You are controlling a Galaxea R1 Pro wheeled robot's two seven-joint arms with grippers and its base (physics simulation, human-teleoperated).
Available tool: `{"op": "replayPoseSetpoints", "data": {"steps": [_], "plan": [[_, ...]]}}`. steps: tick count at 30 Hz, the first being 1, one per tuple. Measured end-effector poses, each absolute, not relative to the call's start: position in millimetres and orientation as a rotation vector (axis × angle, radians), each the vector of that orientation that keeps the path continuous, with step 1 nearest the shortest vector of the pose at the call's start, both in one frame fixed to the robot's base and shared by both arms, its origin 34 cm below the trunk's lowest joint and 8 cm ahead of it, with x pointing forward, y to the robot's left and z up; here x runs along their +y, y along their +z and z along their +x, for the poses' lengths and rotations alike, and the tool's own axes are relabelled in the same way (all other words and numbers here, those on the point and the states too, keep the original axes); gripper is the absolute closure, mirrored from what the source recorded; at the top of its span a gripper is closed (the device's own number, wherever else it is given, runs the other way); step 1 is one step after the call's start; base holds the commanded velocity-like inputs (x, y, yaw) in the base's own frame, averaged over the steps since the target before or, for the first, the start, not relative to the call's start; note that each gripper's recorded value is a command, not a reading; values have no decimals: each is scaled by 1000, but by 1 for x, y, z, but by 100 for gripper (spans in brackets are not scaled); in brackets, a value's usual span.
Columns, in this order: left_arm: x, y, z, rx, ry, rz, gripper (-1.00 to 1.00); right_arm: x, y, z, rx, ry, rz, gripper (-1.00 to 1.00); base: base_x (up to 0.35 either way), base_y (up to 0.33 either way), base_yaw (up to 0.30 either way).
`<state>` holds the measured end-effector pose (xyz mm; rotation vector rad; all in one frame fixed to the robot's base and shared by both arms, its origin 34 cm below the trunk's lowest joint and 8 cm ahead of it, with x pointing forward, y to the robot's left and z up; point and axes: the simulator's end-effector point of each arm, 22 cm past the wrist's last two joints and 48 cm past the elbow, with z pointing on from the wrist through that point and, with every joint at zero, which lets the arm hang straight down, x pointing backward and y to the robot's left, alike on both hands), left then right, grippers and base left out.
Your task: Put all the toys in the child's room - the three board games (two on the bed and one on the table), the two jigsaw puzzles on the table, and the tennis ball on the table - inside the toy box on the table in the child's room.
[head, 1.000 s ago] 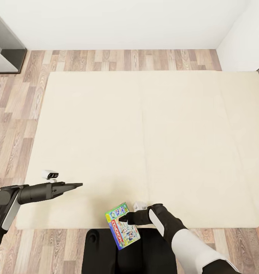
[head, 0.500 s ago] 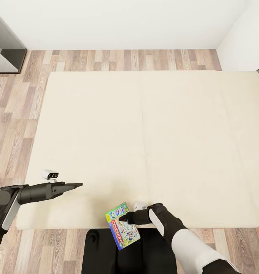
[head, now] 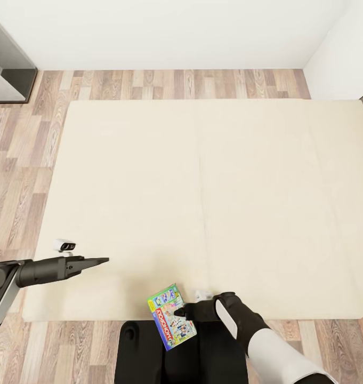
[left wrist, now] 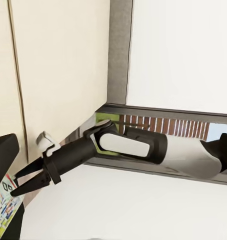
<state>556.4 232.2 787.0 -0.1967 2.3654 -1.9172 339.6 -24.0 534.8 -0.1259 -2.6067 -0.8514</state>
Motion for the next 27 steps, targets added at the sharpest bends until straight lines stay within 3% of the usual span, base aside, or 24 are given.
{"op": "replayPoseSetpoints", "data": {"steps": [27], "plan": [[235,787,556,2371,-1912,-195,-100,-38,532,333,-2602,-823,-126,-100,0,0,0]]}}
